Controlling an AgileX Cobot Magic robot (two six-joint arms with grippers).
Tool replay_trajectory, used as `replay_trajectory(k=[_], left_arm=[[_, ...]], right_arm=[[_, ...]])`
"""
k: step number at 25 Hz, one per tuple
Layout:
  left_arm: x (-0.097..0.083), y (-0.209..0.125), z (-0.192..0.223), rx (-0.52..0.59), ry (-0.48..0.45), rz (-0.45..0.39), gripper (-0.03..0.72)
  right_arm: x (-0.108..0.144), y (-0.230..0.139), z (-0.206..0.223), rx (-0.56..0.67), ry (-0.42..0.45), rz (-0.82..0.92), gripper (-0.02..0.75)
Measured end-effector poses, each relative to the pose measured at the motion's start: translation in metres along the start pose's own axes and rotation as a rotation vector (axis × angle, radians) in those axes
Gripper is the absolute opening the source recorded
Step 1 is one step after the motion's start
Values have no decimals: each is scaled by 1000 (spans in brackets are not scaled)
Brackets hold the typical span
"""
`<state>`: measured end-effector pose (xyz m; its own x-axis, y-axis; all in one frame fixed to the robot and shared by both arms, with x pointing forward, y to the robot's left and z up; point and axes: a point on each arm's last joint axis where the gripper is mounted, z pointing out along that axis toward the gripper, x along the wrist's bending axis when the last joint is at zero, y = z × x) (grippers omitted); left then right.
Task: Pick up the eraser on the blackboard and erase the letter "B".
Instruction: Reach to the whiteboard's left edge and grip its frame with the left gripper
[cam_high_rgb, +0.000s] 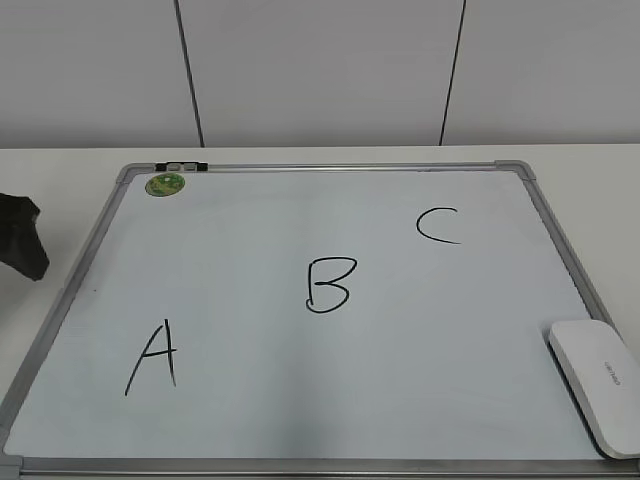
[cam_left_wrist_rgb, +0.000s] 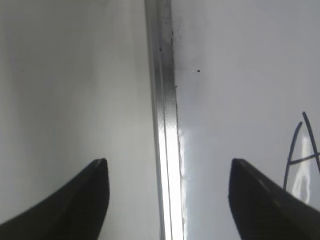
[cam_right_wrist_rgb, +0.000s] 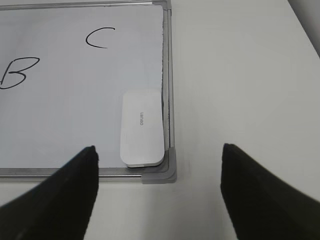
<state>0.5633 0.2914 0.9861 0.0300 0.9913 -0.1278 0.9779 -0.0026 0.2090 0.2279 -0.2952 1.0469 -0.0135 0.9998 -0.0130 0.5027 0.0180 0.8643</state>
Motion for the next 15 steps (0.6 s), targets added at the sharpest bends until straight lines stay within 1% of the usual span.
replay_trajectory(k=[4, 7, 11, 15], left_arm=[[3, 6, 25, 18, -9, -12, 510], [5, 10, 39, 11, -5, -18, 484], [7, 16, 52, -8, -2, -25, 465], [8, 29, 61, -22, -3, -28, 421]], right_arm=[[0, 0, 0, 0, 0, 0, 586], [0, 0, 0, 0, 0, 0, 586], [0, 0, 0, 0, 0, 0, 586], [0, 0, 0, 0, 0, 0, 586]])
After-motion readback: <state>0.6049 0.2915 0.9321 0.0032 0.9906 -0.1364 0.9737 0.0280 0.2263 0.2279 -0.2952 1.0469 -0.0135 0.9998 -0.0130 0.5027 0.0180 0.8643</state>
